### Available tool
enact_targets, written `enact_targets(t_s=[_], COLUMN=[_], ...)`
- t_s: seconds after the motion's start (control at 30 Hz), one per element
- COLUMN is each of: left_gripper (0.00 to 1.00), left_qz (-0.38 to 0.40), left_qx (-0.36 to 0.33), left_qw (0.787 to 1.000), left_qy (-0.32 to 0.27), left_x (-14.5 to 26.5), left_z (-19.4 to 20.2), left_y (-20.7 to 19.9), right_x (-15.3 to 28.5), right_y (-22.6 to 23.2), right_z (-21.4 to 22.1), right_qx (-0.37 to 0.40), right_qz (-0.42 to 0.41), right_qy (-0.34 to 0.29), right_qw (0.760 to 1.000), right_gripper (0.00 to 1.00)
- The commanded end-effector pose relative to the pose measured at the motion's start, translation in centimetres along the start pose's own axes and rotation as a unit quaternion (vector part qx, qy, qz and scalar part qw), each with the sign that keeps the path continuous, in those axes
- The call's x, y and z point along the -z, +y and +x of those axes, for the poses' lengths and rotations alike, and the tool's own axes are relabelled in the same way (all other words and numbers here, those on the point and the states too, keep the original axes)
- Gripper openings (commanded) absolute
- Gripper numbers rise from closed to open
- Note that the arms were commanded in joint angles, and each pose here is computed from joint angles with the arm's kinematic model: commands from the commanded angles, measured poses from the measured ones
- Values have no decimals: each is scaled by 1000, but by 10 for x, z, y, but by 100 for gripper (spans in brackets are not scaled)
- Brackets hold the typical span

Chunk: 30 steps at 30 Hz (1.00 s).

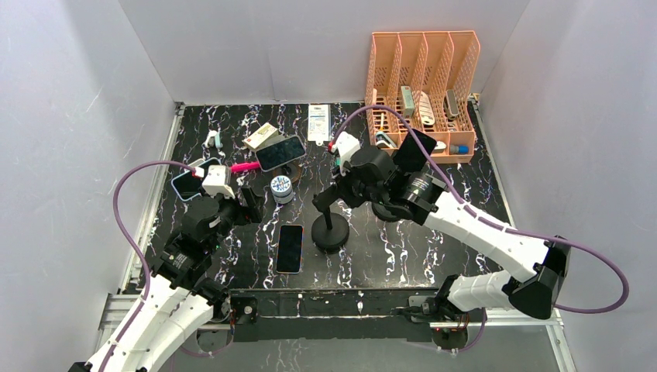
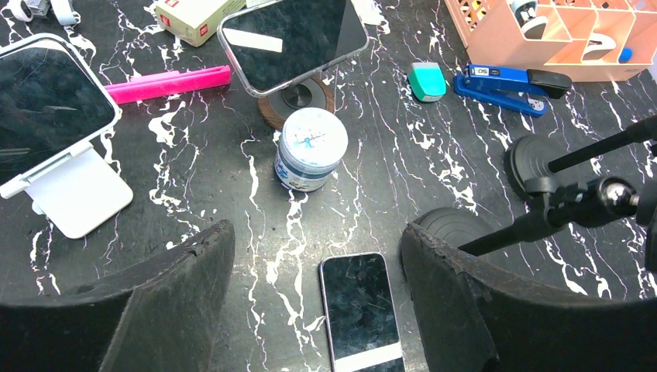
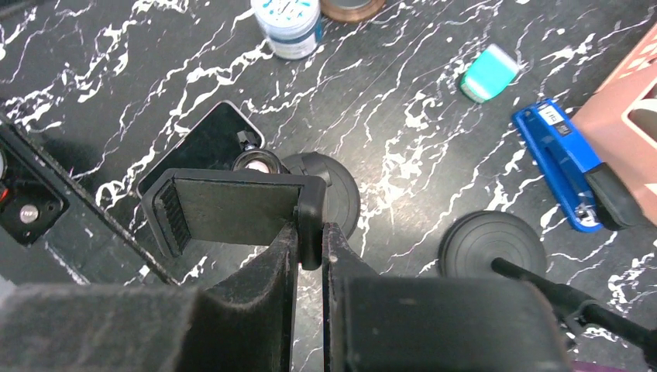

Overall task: Remove the phone from the phone stand
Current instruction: Pick up the phone stand at the center of the board, then place the phone stand at the center of the board.

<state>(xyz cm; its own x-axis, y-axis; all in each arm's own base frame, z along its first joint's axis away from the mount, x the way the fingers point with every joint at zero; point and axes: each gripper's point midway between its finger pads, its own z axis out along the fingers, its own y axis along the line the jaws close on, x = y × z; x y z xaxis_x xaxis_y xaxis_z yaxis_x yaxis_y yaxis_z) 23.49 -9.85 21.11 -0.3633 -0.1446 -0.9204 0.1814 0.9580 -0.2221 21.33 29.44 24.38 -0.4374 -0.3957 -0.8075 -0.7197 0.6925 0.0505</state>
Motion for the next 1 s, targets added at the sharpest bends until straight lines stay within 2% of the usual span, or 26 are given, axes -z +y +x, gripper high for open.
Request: enact_targets(t_s=[0.0, 0.3, 0.97], left_gripper=[75, 75, 75], left_qz=[-6, -6, 1], left_qx=[-4, -4, -7], left_qw=[1000, 1000, 1000], left_qy=[-11, -11, 0], left_x=[1, 2, 0], left_z=[-6, -6, -2], left_y=[2, 2, -2], right_x=[19, 0, -66], right_y=[-7, -29, -110], right_z=[-86, -128, -164], right_qx=[-14, -26, -108], right_qz=[29, 82, 109], right_qy=[-136, -195, -237], right_qw=[990, 977, 959], right_gripper=[1, 1, 1])
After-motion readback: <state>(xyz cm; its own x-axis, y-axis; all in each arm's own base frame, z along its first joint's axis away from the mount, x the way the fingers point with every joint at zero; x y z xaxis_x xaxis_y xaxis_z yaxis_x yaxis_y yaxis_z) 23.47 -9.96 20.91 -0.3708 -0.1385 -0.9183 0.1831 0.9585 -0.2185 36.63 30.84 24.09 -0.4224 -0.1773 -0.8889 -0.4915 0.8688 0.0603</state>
